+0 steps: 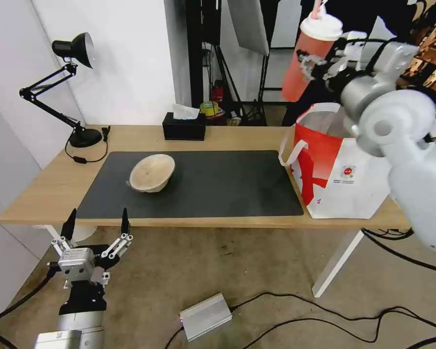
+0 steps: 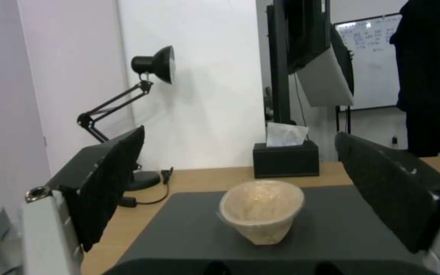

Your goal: Pick up the trash from the table and place it into the takeout bag.

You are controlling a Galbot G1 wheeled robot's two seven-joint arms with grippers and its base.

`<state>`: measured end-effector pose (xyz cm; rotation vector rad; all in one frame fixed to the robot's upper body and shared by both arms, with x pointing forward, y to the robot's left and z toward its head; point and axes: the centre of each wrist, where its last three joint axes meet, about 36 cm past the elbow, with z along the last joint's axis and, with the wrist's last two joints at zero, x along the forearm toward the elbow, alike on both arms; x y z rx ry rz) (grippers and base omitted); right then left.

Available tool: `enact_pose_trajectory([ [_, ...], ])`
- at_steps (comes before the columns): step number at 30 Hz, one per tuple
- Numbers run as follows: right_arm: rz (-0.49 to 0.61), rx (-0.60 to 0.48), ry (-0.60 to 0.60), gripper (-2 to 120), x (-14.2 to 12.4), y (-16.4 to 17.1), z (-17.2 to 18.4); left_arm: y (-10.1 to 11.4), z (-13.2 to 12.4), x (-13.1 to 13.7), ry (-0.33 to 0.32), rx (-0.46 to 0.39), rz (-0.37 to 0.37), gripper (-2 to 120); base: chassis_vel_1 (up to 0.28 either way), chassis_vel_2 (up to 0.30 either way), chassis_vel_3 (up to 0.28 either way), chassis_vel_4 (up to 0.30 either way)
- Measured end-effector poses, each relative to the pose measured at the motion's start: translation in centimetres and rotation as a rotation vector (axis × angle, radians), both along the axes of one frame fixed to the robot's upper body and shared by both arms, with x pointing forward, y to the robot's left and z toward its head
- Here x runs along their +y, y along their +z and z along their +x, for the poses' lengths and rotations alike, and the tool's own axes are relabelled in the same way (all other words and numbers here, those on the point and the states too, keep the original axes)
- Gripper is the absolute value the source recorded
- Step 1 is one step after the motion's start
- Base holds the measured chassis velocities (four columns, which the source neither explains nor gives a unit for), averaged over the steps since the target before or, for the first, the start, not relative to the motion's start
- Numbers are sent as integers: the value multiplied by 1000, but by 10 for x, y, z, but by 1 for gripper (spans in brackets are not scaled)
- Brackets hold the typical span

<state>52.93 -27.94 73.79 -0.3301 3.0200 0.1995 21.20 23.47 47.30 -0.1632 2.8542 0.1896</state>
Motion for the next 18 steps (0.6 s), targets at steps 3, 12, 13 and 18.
enact_pose_trajectory([
  [3, -5, 1, -14, 50, -8, 5, -2, 0, 0, 0, 0, -1, 0, 100, 0, 0, 0, 0],
  [12, -32, 35, -88, 50, -49, 5, -17, -1, 3, 0, -4, -6, -11, 100, 0, 0, 0, 0],
  [13, -35, 41, -95, 50, -53, 5, -18, -1, 3, 0, -4, -6, -12, 100, 0, 0, 0, 0],
  [18, -50, 79, -119, 50, -70, 3, -16, -3, 5, 0, -5, -6, -14, 100, 0, 0, 0, 0],
])
